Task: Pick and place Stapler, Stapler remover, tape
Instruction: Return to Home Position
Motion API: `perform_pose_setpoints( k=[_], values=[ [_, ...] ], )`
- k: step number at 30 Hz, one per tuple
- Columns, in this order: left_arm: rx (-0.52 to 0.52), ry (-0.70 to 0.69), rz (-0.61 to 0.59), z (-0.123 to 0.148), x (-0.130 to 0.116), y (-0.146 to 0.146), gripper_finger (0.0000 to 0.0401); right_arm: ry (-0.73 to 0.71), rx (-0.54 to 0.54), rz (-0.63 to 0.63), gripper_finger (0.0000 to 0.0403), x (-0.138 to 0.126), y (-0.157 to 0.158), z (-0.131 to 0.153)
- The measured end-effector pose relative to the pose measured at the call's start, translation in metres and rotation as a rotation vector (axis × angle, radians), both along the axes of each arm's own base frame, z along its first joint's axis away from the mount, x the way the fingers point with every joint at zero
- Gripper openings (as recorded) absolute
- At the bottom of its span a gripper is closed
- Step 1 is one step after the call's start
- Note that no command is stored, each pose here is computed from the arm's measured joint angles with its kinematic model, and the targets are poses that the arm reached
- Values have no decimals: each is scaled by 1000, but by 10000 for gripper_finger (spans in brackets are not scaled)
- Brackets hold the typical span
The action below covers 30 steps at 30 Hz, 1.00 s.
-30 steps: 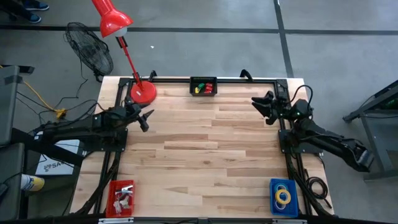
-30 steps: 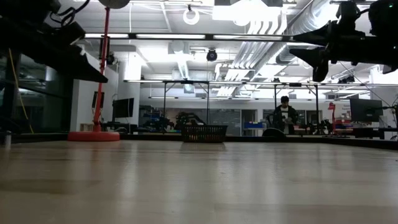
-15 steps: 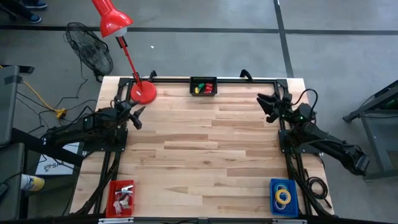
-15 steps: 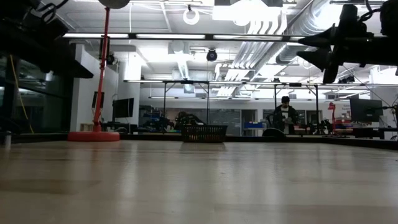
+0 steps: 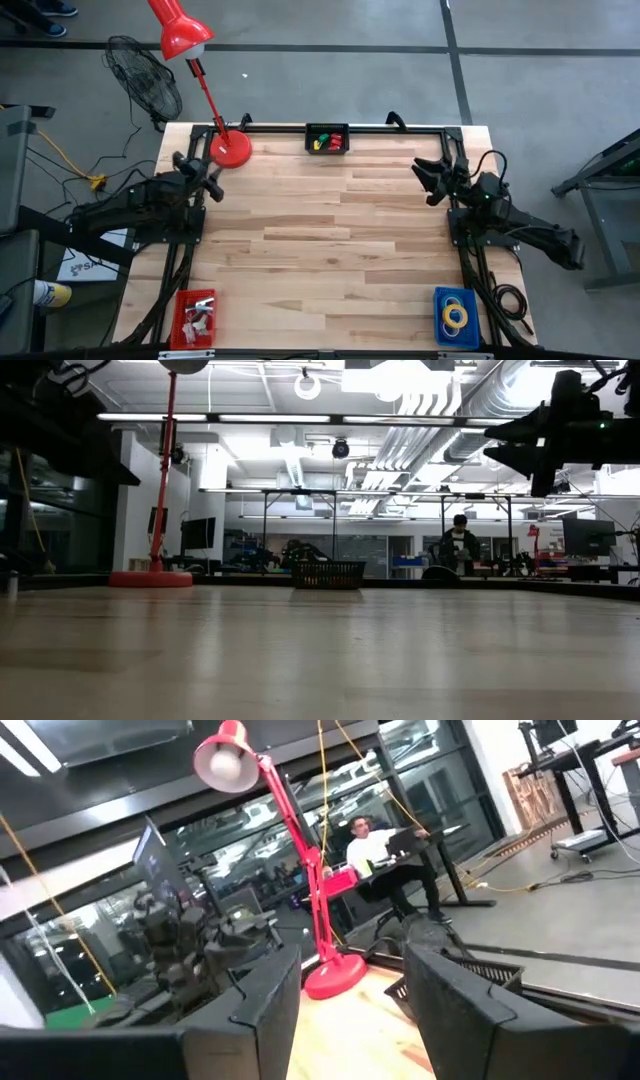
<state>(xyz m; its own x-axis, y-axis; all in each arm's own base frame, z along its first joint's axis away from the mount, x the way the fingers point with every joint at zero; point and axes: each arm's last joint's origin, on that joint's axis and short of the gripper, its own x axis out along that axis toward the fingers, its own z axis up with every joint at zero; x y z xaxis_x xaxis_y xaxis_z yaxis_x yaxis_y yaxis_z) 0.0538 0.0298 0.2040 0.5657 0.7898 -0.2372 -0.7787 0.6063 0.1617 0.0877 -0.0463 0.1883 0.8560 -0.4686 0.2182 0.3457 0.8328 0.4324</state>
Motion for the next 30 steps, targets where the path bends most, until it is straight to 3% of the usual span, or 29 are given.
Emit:
perform_pose_setpoints(
  k=[7, 15, 30],
  values=[
    [10, 16, 42, 17, -13, -1, 169, 42, 16, -19, 169, -3, 3, -5],
    [-47, -8, -25, -5, 1, -1, 169, 69, 4, -95, 169, -3, 1, -7],
    [-24, -165, -161, -30, 26, 1, 169, 74, -13, -102, 169, -3, 1, -6]
  ],
)
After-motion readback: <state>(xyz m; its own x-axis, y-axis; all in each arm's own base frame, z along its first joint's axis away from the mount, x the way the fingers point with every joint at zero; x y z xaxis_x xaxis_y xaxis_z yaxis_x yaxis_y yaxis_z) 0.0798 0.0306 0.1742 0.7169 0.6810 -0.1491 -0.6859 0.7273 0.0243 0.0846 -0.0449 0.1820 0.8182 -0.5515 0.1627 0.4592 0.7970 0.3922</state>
